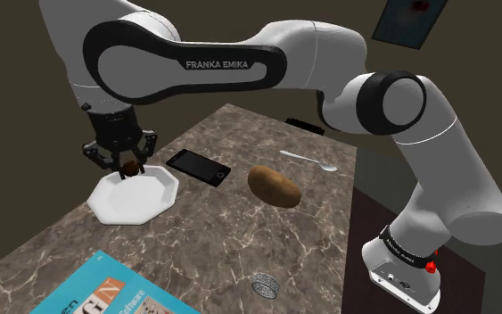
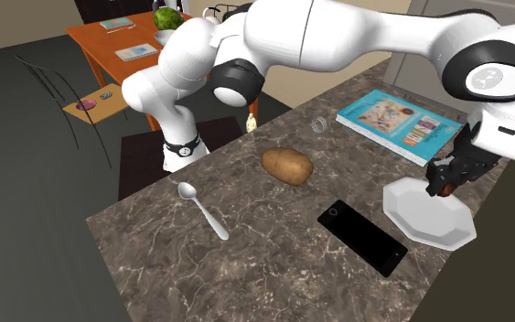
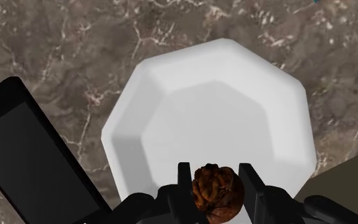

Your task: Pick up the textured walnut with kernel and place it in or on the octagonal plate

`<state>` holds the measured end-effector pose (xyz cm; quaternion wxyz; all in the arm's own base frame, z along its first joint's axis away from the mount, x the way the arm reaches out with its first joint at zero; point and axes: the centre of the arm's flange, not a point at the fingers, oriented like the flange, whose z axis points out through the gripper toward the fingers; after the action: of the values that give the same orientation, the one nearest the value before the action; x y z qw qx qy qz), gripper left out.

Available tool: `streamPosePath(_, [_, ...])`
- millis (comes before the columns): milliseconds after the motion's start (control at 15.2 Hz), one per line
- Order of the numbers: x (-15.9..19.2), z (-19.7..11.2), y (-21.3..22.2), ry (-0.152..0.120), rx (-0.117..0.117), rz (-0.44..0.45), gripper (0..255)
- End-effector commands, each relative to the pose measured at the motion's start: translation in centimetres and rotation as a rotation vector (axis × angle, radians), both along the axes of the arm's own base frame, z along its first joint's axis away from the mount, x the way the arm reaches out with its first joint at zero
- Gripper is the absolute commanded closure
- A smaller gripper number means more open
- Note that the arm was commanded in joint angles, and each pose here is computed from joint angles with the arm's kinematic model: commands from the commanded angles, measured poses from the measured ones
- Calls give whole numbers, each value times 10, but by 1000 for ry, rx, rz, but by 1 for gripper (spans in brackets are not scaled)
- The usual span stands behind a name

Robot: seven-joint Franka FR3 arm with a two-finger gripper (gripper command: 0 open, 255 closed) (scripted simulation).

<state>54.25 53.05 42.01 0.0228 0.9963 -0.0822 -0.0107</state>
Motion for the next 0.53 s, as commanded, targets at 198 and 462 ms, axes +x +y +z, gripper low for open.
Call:
streamPosePath(198, [1, -27, 0, 0, 0, 0, 255])
streamPosePath(462, [1, -48, 0, 0, 0, 0, 255])
